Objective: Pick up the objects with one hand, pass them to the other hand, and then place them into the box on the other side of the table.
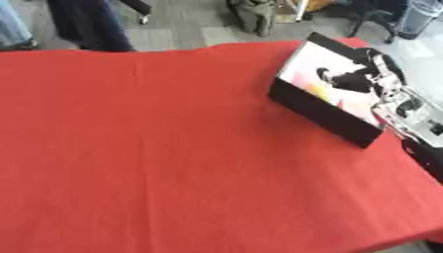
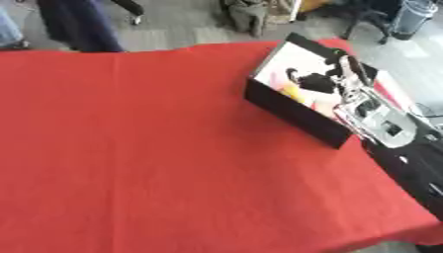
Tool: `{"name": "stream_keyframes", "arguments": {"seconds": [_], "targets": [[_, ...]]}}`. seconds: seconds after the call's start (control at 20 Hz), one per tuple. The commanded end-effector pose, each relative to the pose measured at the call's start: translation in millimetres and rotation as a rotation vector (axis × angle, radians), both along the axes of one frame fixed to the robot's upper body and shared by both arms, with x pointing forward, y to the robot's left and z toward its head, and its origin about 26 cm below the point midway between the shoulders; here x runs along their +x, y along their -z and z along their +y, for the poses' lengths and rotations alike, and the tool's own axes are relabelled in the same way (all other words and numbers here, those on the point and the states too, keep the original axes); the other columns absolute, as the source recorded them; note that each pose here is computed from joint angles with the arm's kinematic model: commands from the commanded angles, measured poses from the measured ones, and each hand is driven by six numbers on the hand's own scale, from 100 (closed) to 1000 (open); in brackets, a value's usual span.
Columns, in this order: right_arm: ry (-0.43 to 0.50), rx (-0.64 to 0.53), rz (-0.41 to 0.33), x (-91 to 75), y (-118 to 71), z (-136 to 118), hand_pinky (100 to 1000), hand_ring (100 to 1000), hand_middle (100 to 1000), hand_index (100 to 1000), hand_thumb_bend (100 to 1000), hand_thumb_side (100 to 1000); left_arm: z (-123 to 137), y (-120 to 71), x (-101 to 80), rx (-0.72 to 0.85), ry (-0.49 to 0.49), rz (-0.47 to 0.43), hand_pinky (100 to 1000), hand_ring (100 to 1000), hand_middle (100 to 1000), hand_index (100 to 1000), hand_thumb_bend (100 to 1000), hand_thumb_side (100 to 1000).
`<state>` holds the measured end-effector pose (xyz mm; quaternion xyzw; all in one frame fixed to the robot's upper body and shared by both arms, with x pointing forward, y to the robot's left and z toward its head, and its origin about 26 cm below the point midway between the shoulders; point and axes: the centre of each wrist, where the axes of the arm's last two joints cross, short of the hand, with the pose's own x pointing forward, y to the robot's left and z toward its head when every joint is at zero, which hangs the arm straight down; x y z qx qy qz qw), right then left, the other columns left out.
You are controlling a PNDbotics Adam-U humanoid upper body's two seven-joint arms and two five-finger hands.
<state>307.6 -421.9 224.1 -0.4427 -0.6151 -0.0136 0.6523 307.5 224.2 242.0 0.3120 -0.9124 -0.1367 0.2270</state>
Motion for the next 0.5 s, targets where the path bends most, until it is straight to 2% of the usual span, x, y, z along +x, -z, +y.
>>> {"name": "stream_keyframes", "arguments": {"seconds": [0.05, 0.1, 0.15, 0.2, 0.25, 0.3, 0.35, 0.45, 0.5], "targets": [[0.465, -0.172, 0.02, -4.2, -27.2, 2.7, 829, 796, 840, 925, 395, 268, 2.4, -8.8, -2.9, 0.004, -0.008, -0.037, 731, 667, 635, 715, 616, 386], [0.453, -0.181, -0.022, -6.8, -35.4, 9.1, 826, 787, 862, 923, 229, 315, 2.8, -8.4, -3.0, 0.003, -0.01, -0.036, 731, 667, 634, 714, 616, 386], [0.434, -0.194, -0.08, -11.6, -46.0, 18.8, 823, 782, 867, 920, 173, 335, 3.4, -8.1, -3.0, 0.001, -0.013, -0.035, 730, 667, 634, 714, 616, 386], [0.404, -0.207, -0.155, -18.8, -59.3, 32.2, 808, 760, 871, 906, 100, 419, 4.0, -7.7, -3.0, -0.002, -0.016, -0.035, 729, 666, 633, 714, 615, 388], [0.374, -0.218, -0.232, -26.6, -71.5, 46.1, 806, 755, 873, 901, 100, 465, 4.4, -7.4, -3.0, -0.007, -0.018, -0.033, 729, 665, 632, 714, 614, 389], [0.349, -0.223, -0.298, -30.2, -79.6, 55.0, 801, 752, 897, 906, 100, 654, 4.5, -6.9, -3.0, -0.015, -0.019, -0.03, 725, 661, 630, 713, 611, 393], [0.307, -0.214, -0.365, -31.1, -83.1, 61.4, 801, 752, 904, 906, 100, 565, 4.7, -6.5, -3.0, -0.025, -0.019, -0.024, 725, 660, 629, 713, 607, 395], [0.169, -0.154, -0.512, -29.0, -82.1, 71.4, 815, 754, 916, 906, 100, 604, 4.7, -5.7, -2.9, -0.052, -0.009, -0.007, 718, 653, 626, 719, 588, 420], [0.086, -0.117, -0.592, -27.2, -78.1, 75.8, 814, 753, 908, 898, 100, 531, 4.6, -5.4, -2.8, -0.072, 0.003, 0.006, 715, 649, 626, 722, 574, 441]]}}
